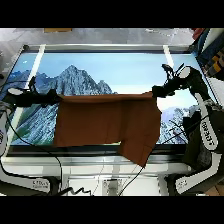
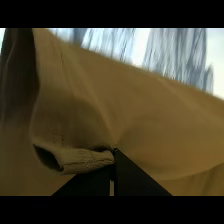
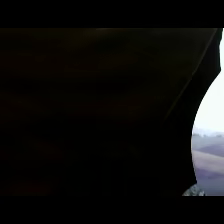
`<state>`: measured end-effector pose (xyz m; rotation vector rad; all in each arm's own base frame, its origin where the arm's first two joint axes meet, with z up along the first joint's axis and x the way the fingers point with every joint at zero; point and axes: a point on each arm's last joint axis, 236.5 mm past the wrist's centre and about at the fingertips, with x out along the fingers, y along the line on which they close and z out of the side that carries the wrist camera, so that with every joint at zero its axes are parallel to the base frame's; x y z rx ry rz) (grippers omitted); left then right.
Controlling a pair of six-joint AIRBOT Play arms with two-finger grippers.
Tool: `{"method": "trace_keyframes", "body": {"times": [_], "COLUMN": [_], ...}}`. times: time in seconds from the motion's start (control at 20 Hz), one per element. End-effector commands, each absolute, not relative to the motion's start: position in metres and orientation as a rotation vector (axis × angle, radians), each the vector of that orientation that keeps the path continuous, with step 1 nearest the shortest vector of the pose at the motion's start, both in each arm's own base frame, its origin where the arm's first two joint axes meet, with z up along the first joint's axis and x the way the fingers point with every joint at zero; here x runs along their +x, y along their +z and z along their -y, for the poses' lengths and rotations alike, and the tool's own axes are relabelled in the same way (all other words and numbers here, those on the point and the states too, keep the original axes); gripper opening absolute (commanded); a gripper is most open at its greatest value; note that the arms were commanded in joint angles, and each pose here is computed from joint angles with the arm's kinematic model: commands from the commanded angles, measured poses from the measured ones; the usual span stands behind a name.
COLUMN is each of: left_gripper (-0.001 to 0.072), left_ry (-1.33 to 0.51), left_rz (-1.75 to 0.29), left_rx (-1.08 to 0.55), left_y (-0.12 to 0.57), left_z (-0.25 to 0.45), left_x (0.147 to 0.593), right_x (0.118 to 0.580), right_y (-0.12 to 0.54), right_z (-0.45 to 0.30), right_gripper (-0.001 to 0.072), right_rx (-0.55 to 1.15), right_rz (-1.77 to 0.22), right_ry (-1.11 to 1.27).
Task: Fold the clothes and pants, and hang the long-sleeved shirts on hangers.
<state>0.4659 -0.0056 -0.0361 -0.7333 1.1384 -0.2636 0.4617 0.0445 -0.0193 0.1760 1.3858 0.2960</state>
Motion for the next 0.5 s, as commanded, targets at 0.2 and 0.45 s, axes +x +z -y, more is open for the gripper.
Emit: {"method": "trace_keyframes", "body": {"times": [0.2, 0.45], "left_gripper": [0.0720, 0.0695], "left_ry": [-0.292, -0.303], "left_rz": [-1.308, -1.305], "left_rx": [-0.702, -0.710], "left_y": [-0.050, -0.042], "left_z": [0.007, 0.002], "left_x": [0.428, 0.426], "right_x": [0.415, 0.405], "right_y": [-0.026, -0.028], "right_z": [-0.031, -0.008], "right_gripper": [0.0469, 0.0544], "right_rx": [0.127, 0.049], "right_rz": [-1.586, -1.635], "right_ry": [0.297, 0.250]}}
